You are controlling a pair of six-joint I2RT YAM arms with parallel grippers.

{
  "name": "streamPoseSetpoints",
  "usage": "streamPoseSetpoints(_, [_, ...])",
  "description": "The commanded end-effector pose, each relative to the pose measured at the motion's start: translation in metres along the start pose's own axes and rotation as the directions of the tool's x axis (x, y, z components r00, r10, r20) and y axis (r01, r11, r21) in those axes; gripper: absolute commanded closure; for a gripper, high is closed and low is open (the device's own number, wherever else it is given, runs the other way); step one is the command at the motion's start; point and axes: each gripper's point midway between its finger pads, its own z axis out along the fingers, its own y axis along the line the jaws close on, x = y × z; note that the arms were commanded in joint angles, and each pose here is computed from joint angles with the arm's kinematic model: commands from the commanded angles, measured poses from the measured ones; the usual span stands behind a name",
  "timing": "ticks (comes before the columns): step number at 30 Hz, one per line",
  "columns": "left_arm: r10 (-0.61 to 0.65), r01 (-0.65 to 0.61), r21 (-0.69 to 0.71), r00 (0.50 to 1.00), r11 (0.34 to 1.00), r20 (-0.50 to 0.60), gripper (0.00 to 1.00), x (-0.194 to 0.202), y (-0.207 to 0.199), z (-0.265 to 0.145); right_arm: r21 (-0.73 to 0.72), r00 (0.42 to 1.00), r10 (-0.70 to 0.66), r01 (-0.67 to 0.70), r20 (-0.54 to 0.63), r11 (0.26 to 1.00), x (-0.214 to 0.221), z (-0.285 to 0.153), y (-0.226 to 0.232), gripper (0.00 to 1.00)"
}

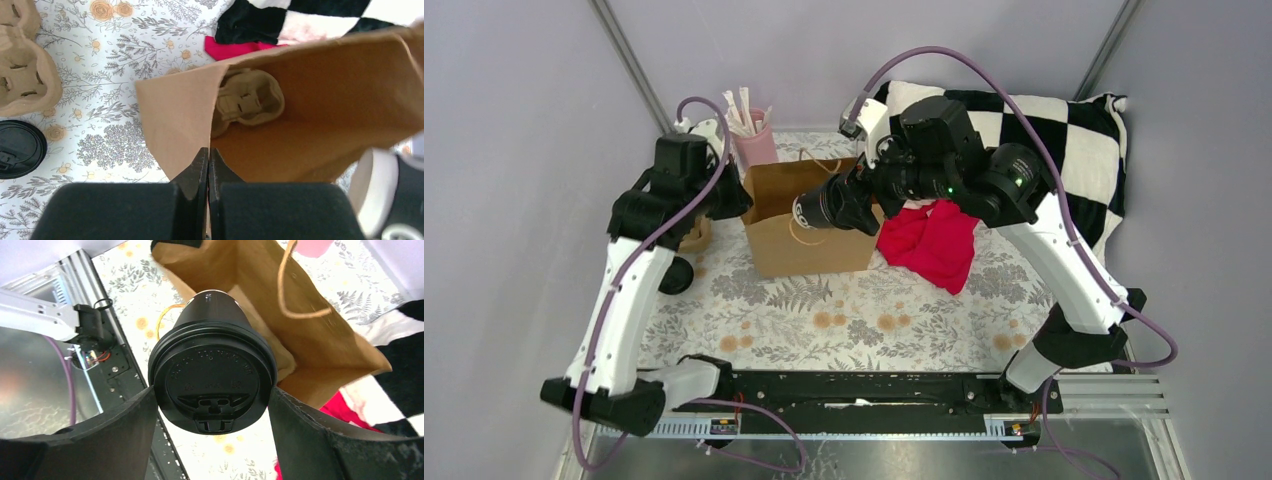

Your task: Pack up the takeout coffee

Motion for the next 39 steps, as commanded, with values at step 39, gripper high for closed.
streamPoseSetpoints(39, [0.080,-0.115,0.181,0.979,0.977,0.190,1.00,0.052,-0.001,-0.034,0.075,0.979,-0.203,0.202,0.009,0.977,-0.017,0.034,0.012,0.44])
